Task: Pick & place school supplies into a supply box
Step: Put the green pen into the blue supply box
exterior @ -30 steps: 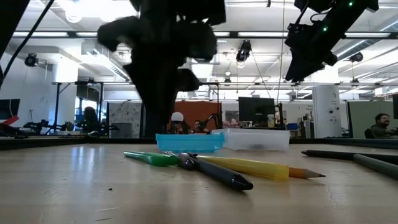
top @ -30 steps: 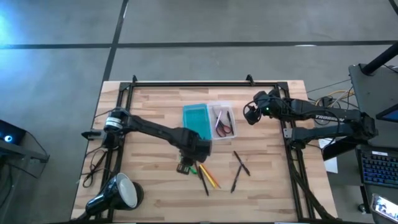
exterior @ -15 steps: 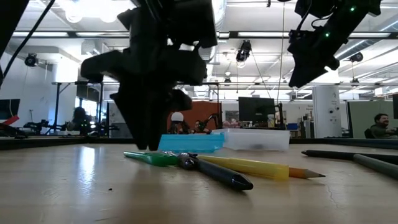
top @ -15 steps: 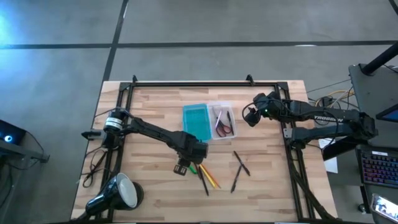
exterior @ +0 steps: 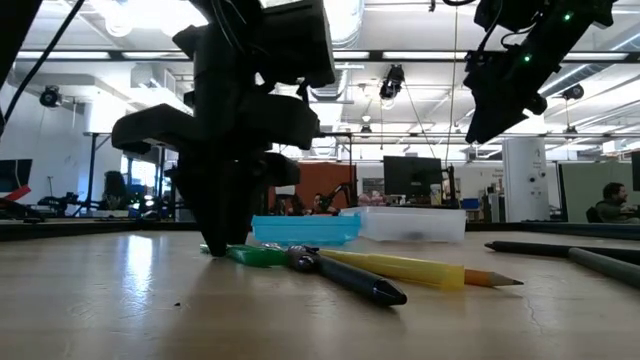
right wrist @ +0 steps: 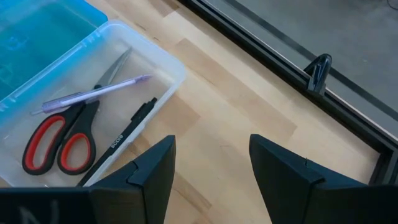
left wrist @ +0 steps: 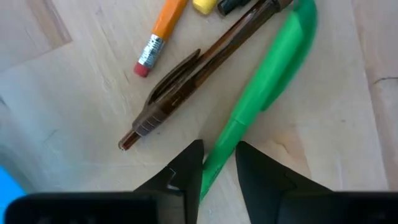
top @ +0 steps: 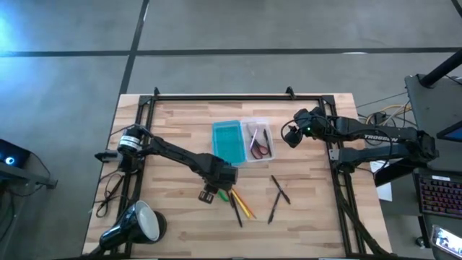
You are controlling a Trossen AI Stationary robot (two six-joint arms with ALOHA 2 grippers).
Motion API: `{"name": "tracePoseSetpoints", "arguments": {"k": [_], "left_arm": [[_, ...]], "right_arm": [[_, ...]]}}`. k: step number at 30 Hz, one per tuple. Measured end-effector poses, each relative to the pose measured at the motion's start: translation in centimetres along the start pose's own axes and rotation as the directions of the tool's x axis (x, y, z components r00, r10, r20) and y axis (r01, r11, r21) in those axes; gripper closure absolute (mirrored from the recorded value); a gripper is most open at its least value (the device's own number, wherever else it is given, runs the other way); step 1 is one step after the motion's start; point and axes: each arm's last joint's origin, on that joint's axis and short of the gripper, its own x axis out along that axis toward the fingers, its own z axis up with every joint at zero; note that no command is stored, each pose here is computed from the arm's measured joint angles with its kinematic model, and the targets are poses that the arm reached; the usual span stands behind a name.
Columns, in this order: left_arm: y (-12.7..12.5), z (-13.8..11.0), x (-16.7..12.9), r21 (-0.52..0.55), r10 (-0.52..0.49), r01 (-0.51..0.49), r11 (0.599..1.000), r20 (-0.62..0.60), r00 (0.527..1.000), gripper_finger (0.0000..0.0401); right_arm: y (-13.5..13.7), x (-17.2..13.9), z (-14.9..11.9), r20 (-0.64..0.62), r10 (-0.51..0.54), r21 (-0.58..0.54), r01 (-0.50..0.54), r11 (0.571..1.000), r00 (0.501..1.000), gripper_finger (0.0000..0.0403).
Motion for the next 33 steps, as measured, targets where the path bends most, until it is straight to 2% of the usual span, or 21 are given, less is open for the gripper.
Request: {"name": "tracePoseSetpoints", "arguments": {"k": [5, 10, 13, 16, 18, 20, 22, 26, 28, 33], "left_arm": [[-0.2, 0.0, 0.1, 0.006, -0.013, 0.013, 1.0, 0.001, 1.0, 0.0383], [-0.6, 0.4, -0.6, -0.027, -0.021, 0.02, 0.999, -0.034, 0.999, 0.0388], [-1.1, 0.4, -1.9, -0.139, -0.081, 0.064, 0.988, -0.114, 0.99, 0.0389], [-0.9, 1.7, -4.7, -0.203, -0.082, 0.074, 0.976, -0.028, 0.996, 0.039], [-0.4, 2.0, -6.8, -0.19, -0.022, 0.027, 0.982, 0.03, 0.999, 0.039], [0.6, 2.8, -8.0, -0.116, 0.05, -0.038, 0.992, 0.095, 0.994, 0.039], [2.0, 2.9, -8.8, -0.035, 0.13, -0.127, 0.991, 0.097, 0.987, 0.0391], [6.6, 2.8, -9.2, 0.063, 0.295, -0.299, 0.952, 0.068, 0.953, 0.039], [9.0, 2.4, -8.8, 0.093, 0.338, -0.34, 0.936, 0.039, 0.94, 0.0389], [13.7, 3.1, -8.7, 0.176, 0.414, -0.425, 0.888, 0.094, 0.905, 0.0389]], "right_arm": [[0.0, 0.0, 0.0, 0.0, 0.0, 0.001, 0.0, 1.0, 1.0, 0.0209], [0.0, 0.0, 0.0, 0.0, 0.0, 0.004, 0.0, 1.0, 1.0, 0.0209], [0.0, 0.0, 0.0, 0.001, 0.0, 0.005, 0.0, 1.0, 1.0, 0.0209], [0.0, 0.0, 0.1, 0.007, 0.002, 0.007, -0.002, 1.0, 1.0, 0.0209], [0.1, 0.0, 0.2, 0.021, 0.007, 0.015, -0.007, 1.0, 1.0, 0.0209], [0.1, -0.1, 0.4, 0.042, 0.014, 0.025, -0.015, 1.0, 0.999, 0.0209], [0.0, -0.3, 0.5, 0.058, 0.013, 0.029, -0.015, 0.999, 0.998, 0.0209], [-0.3, -0.9, 0.6, 0.084, 0.02, 0.044, -0.024, 0.999, 0.996, 0.0209], [-0.5, -1.3, 0.5, 0.096, 0.024, 0.053, -0.029, 0.998, 0.995, 0.0209], [-1.1, -2.2, 0.2, 0.1, 0.025, 0.057, -0.031, 0.998, 0.995, 0.0209]]}}
